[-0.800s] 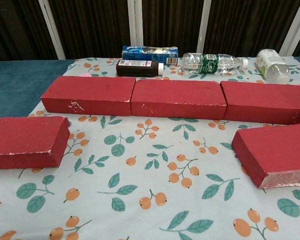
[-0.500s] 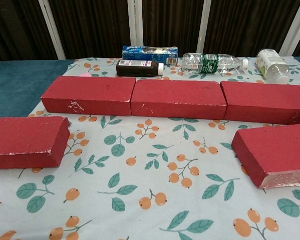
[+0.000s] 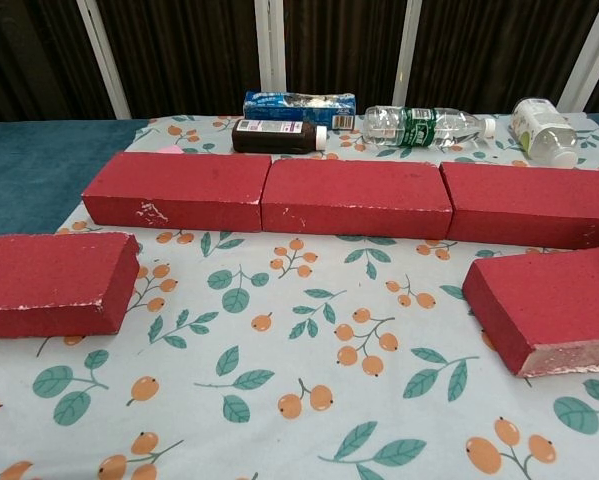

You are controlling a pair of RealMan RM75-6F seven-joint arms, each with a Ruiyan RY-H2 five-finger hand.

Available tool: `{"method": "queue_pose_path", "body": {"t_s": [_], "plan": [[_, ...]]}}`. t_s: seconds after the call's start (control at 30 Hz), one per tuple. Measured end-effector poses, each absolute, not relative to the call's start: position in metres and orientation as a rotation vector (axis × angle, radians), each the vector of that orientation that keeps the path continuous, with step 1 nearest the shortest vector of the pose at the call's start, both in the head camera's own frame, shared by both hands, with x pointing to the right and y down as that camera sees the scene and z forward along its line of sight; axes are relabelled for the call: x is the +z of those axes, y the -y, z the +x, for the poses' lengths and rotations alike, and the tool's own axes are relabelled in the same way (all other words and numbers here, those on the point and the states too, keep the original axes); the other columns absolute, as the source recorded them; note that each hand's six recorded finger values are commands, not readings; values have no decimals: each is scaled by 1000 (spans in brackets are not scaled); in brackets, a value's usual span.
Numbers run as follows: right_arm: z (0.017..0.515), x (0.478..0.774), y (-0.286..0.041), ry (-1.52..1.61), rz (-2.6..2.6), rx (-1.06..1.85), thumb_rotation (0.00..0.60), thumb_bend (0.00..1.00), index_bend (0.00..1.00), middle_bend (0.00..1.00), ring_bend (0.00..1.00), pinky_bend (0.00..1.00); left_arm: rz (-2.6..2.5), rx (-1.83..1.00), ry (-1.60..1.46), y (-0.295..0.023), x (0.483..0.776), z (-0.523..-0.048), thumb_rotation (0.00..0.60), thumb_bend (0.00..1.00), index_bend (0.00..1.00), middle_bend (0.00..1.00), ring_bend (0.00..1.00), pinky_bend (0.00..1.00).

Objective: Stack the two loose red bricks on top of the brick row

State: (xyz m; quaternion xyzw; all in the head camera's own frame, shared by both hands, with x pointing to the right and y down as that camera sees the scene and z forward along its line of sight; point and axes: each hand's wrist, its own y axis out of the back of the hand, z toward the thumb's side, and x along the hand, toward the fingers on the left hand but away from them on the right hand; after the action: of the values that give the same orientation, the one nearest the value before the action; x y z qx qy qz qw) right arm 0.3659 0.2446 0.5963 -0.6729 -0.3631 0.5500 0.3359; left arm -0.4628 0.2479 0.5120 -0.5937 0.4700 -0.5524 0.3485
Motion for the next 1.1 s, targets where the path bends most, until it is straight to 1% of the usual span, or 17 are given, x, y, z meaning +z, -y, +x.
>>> {"method": "queue_pose_path", "body": {"t_s": [0.27, 0.5, 0.73, 1.1], "plan": [[361, 610, -235, 753, -1803, 1522, 600, 187, 0, 0, 0, 0, -1557, -1432, -1199, -247, 517, -461, 600, 0, 49, 0, 0, 57], [349, 616, -211, 555, -1797, 1617, 600, 188, 0, 0, 0, 0, -1550, -1437, -1214, -247, 516, -463, 600, 0, 49, 0, 0, 57], [330, 616, -191, 438, -1789, 1639, 600, 187, 0, 0, 0, 0, -1554, -1442, -1205, -247, 517, -462, 600, 0, 49, 0, 0, 57], [315, 625, -184, 309, -1775, 1727, 600, 187, 0, 0, 0, 0, -1556, -1447, -1201, -247, 518, -462, 600, 0, 51, 0, 0, 57]]}}
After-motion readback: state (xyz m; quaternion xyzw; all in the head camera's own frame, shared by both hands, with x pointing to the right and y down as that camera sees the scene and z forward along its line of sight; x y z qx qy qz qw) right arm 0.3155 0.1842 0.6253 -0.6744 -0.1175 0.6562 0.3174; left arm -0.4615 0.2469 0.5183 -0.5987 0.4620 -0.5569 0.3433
